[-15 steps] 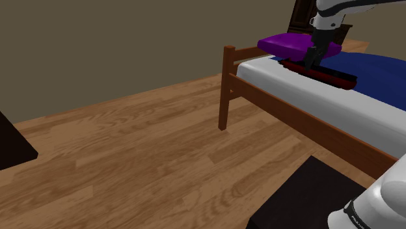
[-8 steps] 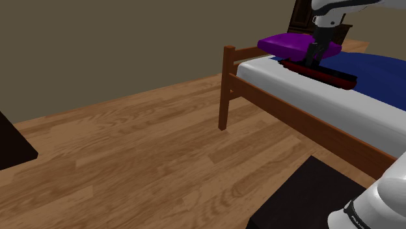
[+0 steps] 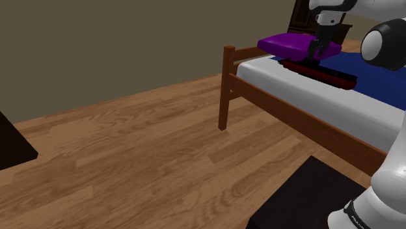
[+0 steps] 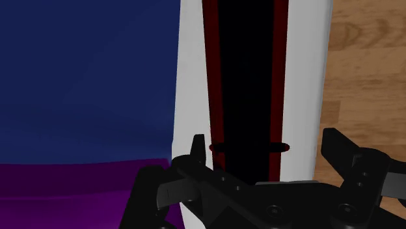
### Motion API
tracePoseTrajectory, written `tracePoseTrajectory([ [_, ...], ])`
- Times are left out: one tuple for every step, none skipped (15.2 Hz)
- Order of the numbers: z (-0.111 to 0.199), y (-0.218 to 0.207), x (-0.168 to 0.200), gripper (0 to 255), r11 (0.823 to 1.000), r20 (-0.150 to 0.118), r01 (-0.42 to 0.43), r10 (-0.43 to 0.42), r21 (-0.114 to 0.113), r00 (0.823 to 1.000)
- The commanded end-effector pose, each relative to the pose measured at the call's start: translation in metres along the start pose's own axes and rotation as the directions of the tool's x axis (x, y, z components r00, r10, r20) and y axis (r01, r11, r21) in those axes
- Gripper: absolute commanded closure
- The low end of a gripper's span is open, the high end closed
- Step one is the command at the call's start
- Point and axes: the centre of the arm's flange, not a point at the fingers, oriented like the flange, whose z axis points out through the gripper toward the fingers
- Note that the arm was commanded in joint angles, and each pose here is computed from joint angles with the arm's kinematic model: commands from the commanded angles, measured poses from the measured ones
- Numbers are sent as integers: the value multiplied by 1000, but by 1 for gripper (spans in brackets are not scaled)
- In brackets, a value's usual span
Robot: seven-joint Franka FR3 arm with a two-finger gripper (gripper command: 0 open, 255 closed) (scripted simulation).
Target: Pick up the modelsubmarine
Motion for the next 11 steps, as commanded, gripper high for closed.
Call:
tracePoseTrajectory([
  [5,10,5,0,1000,-2,-3,3,0,1000],
  [10,9,5,0,1000,-2,-3,3,0,1000],
  [15,9,5,0,1000,-2,-3,3,0,1000],
  [20,9,5,0,1000,-2,-3,3,0,1000],
  [26,8,5,0,1000,-2,-3,3,0,1000],
  [31,8,5,0,1000,-2,-3,3,0,1000],
  [36,7,5,0,1000,-2,-3,3,0,1000],
  [39,7,5,0,1000,-2,-3,3,0,1000],
  [39,7,5,0,1000,-2,-3,3,0,1000],
  [40,7,5,255,1000,-2,-3,3,0,1000],
  [40,7,5,255,1000,-2,-3,3,0,1000],
])
